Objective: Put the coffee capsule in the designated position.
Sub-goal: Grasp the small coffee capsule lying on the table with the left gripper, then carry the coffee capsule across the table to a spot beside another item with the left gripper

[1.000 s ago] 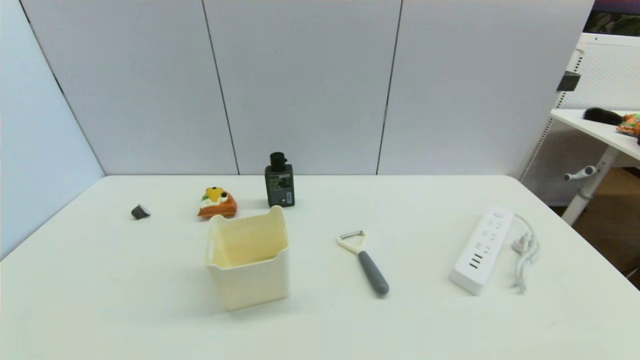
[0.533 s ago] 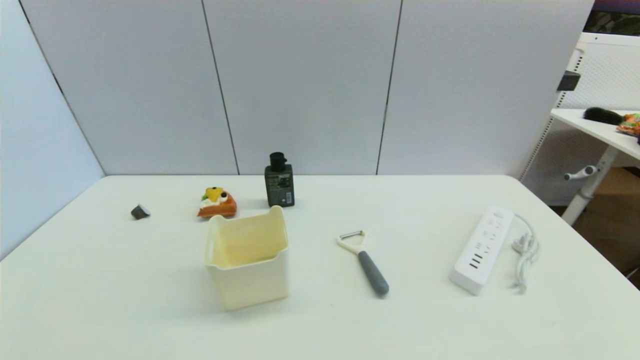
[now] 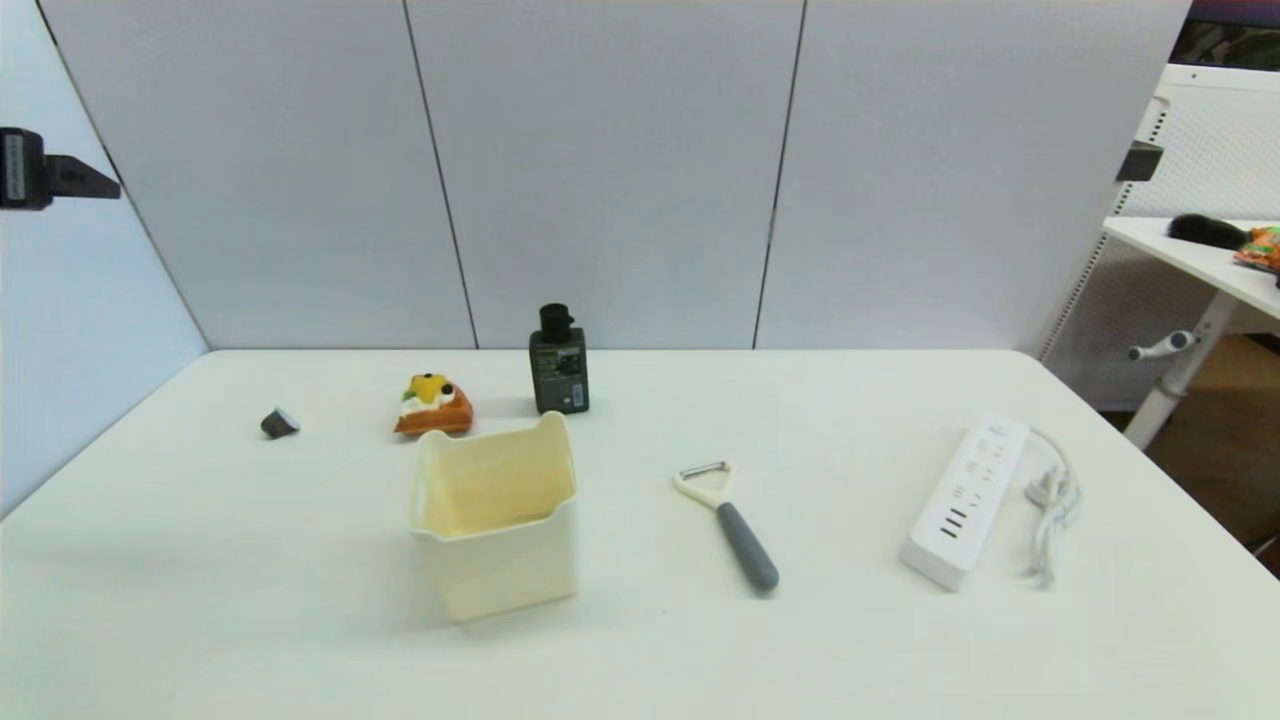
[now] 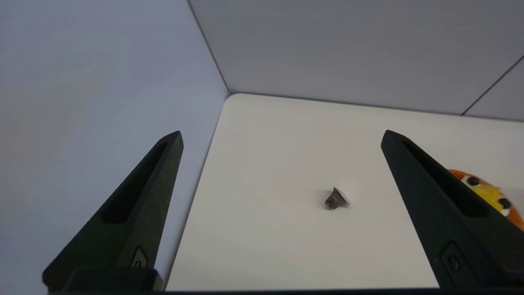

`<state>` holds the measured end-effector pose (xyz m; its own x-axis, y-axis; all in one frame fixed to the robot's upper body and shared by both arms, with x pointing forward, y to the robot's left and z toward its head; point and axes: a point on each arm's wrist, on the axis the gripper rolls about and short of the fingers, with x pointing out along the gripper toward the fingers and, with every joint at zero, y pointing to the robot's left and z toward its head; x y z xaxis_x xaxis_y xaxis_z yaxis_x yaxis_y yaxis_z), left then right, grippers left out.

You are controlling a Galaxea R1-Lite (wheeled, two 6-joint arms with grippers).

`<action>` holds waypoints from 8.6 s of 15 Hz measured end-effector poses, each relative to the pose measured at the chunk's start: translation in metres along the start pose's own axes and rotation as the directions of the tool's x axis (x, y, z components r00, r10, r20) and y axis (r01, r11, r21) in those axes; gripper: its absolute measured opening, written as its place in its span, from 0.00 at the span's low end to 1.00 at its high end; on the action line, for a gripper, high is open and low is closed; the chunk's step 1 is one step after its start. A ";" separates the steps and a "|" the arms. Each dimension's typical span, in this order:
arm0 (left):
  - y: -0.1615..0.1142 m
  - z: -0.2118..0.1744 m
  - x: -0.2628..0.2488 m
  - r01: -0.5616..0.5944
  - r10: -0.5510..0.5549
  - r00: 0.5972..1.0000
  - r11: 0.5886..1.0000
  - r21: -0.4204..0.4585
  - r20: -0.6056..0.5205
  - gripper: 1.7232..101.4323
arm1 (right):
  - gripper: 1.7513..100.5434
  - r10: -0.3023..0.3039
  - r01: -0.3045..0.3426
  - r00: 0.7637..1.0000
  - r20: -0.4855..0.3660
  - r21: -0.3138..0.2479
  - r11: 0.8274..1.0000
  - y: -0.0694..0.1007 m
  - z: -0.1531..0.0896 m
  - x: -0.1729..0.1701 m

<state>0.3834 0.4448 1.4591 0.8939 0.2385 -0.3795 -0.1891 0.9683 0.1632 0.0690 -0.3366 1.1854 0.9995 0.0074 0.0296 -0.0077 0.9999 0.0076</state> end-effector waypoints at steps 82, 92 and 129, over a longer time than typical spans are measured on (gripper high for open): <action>-0.141 -0.064 0.143 0.158 -0.255 0.914 0.940 -0.303 -0.315 0.22 | 0.97 0.000 0.000 1.000 0.000 0.000 1.000 0.000 0.000 0.000; -0.188 -0.050 0.129 0.910 -0.942 0.323 0.282 0.305 -0.093 0.22 | 0.97 0.001 -0.001 1.000 0.000 0.000 1.000 0.000 0.000 0.000; -0.264 -0.093 0.233 0.838 -0.949 0.294 0.313 0.447 0.115 0.22 | 0.97 -0.001 0.001 1.000 0.000 0.000 1.000 0.000 0.000 0.000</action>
<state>0.6041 0.2513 1.2425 0.4885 -0.8574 -0.1618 0.8714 0.4700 0.1402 0.0690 -0.3366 1.1854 0.9995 0.0066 0.0296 -0.0068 0.9999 0.0076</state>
